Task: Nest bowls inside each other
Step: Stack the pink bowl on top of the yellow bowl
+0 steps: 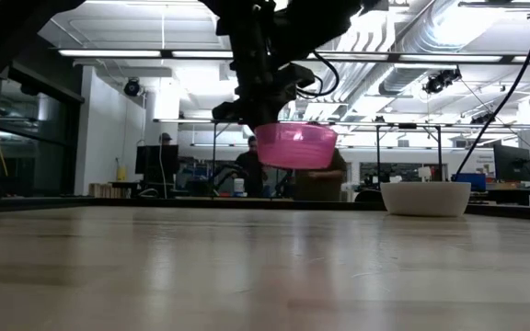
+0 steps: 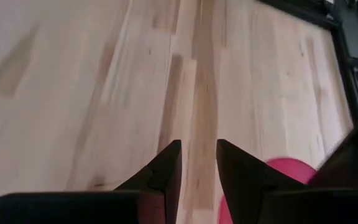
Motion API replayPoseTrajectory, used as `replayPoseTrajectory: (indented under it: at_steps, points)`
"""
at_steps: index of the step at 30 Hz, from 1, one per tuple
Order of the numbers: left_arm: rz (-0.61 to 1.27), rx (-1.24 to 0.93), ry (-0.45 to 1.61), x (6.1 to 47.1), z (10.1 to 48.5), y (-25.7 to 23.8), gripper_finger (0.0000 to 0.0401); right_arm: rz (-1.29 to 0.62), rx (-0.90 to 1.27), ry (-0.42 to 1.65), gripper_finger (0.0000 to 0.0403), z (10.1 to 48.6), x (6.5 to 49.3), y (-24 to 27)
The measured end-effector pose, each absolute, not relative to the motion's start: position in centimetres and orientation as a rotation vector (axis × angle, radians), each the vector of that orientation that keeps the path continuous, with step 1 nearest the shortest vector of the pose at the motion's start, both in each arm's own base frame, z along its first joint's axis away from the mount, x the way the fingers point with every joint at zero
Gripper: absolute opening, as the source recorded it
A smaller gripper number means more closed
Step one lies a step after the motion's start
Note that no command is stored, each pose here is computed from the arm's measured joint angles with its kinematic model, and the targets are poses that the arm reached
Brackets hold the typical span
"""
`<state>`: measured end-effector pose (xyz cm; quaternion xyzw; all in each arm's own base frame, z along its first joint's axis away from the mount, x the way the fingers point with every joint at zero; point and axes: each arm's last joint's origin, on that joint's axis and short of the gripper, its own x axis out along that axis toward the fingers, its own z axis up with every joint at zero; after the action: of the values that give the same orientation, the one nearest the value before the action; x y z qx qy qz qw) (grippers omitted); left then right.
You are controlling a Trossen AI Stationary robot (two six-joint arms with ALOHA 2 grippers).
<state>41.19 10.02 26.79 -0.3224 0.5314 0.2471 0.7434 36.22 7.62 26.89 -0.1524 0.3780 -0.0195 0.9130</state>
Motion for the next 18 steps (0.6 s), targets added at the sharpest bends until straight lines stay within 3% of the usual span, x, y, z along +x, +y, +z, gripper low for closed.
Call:
replayPoseTrajectory:
  at_steps: [18]
  points:
    - [0.568, -0.619, 1.184, 40.88, 26.75, 10.46, 0.0003, -0.119, -0.211, 0.814, 0.0094, 26.40, 36.08, 7.40]
